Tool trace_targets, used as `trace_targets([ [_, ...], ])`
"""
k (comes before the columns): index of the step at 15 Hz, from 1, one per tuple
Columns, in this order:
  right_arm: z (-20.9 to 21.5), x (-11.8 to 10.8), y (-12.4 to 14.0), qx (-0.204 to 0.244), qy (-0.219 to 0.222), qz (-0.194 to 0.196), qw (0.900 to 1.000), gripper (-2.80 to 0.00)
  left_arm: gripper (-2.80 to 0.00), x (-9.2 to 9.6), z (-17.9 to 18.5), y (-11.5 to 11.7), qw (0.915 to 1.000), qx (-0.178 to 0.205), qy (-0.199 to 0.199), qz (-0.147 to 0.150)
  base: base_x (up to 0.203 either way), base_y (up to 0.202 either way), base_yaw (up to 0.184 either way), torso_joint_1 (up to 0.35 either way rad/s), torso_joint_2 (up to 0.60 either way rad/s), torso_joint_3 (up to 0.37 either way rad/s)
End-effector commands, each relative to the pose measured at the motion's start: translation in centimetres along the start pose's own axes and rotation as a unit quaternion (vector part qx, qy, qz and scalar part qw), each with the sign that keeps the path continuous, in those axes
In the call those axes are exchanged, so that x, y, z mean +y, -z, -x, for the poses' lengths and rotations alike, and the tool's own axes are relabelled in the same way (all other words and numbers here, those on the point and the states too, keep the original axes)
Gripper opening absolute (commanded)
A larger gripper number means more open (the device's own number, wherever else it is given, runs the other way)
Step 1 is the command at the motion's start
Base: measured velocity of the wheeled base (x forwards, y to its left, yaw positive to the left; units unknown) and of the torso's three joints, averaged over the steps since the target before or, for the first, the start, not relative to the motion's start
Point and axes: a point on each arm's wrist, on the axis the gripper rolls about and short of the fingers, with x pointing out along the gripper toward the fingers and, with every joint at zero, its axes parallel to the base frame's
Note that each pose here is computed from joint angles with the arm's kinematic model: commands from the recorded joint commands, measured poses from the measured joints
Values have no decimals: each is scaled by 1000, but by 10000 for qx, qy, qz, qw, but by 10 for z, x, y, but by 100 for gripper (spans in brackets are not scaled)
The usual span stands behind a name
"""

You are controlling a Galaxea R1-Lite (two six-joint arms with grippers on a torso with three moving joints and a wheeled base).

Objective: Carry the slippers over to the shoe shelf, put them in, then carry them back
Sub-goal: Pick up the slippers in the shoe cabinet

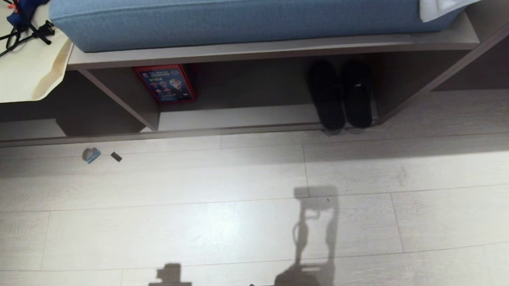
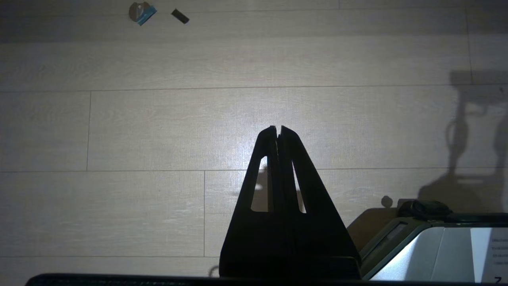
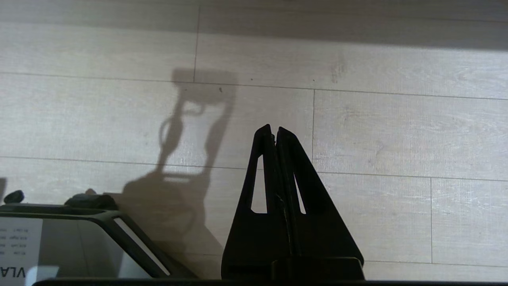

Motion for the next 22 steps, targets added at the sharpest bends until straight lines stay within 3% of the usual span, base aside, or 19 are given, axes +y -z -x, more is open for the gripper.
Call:
trace_targets([
  [1,0,0,0,12,-4,-4,10000,-280,-280,0,0,0,10000,-1,6,4,0,0,0,4,9,204],
  [22,0,0,0,12,-4,-4,10000,-280,-280,0,0,0,10000,-6,-7,27,0,0,0,3,2,202],
])
